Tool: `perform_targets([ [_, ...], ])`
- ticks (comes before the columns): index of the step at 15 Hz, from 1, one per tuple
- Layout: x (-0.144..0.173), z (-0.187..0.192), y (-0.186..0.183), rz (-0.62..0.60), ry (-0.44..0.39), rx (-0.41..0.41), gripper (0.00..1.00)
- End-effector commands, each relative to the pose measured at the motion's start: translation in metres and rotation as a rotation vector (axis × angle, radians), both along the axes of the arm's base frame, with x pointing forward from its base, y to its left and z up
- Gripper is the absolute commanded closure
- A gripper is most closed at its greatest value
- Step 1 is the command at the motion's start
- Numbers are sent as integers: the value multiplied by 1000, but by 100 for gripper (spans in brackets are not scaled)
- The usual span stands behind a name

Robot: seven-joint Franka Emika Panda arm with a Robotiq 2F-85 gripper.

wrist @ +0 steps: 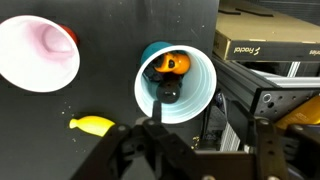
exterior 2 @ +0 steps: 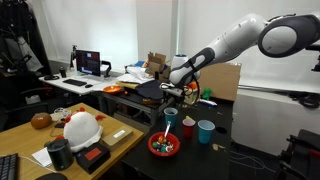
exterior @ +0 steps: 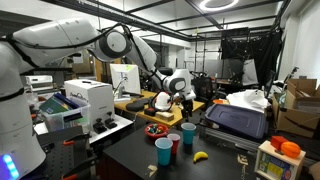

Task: Put some of the things in the bowl into the blue cup at the back of the line of cups

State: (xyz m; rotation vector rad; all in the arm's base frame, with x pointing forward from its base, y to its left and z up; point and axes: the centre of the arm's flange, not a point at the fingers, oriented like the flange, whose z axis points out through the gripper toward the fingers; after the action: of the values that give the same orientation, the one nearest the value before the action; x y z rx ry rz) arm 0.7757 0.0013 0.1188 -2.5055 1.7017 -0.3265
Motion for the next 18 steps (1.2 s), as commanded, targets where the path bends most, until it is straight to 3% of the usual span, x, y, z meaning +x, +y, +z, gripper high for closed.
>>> perform_targets([
  [1, -4, 6, 8, 94, 39, 66, 1],
  [11, -73, -22, 65, 402, 180, 289, 0],
  [18, -99, -44, 108, 565, 261, 352, 0],
])
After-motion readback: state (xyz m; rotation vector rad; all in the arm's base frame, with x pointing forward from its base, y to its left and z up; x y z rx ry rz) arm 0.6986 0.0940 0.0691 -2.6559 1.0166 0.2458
